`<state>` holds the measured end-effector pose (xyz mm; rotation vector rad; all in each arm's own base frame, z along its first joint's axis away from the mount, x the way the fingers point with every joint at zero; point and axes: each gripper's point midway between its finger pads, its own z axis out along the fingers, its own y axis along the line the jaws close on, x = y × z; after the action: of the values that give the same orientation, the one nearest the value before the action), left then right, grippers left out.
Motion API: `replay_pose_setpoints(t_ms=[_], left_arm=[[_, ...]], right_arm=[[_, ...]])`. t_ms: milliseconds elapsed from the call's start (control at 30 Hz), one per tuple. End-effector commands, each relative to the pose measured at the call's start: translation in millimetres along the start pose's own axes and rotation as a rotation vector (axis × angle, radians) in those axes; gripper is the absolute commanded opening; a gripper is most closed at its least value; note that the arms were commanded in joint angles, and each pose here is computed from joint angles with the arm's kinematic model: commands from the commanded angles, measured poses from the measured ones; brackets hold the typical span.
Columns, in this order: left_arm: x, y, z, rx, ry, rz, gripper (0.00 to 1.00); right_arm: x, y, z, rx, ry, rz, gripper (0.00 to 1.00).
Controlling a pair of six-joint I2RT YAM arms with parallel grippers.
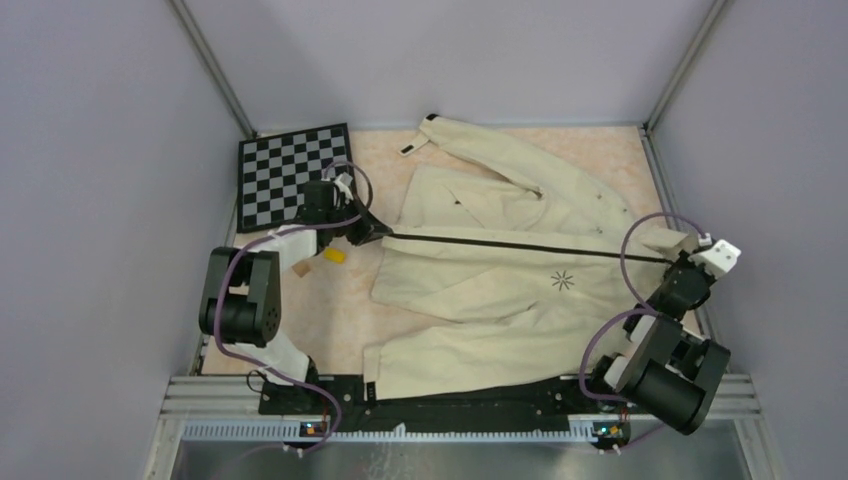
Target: Zip up the jacket
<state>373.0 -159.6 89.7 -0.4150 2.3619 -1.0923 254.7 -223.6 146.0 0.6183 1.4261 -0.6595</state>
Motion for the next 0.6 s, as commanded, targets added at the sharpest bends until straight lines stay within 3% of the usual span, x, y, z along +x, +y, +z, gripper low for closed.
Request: replay_pose_setpoints(t_ms=[0,67,100,133,167,200,233,333,467,567], left_arm=[[-55,28,-5,-0.166,-0.186,0.117,0.00],[-47,22,3,-0.152,-0.158,0.140,0.00],[-41,21,6,-0.143,-0.136,0.140,0.00],[-35,21,8,-0.144,-0.116,0.127,0.02],[-32,19,10,-0.134,-0.106,0.118,0.09],[-29,17,10,-0.125,-0.101,0.118,0.22],[-30,15,10,-0.126,-0.105,0.123,0.34],[-34,2,3,-0.129,-0.126,0.177,0.56],[-31,-17,-4,-0.166,-0.108,0.288,0.73],[-32,-27,-17,-0.186,-0.118,0.353,0.87]], right_arm=[[-45,-50,25,0.213,-0.133,0.000,0.00],[-48,-42,30,0.166,-0.121,0.007,0.00],[-50,-37,34,0.147,-0.111,0.019,0.06],[-50,-39,37,0.179,-0.088,0.095,0.41],[-46,-43,41,0.228,-0.029,0.161,0.78],[-45,-42,45,0.246,0.032,0.194,0.88],[-45,-36,47,0.240,0.086,0.215,0.90],[-67,21,45,0.077,0.137,0.272,0.91],[-103,125,13,-0.202,0.177,0.295,0.92],[-127,193,-18,-0.422,0.322,0.392,0.92]])
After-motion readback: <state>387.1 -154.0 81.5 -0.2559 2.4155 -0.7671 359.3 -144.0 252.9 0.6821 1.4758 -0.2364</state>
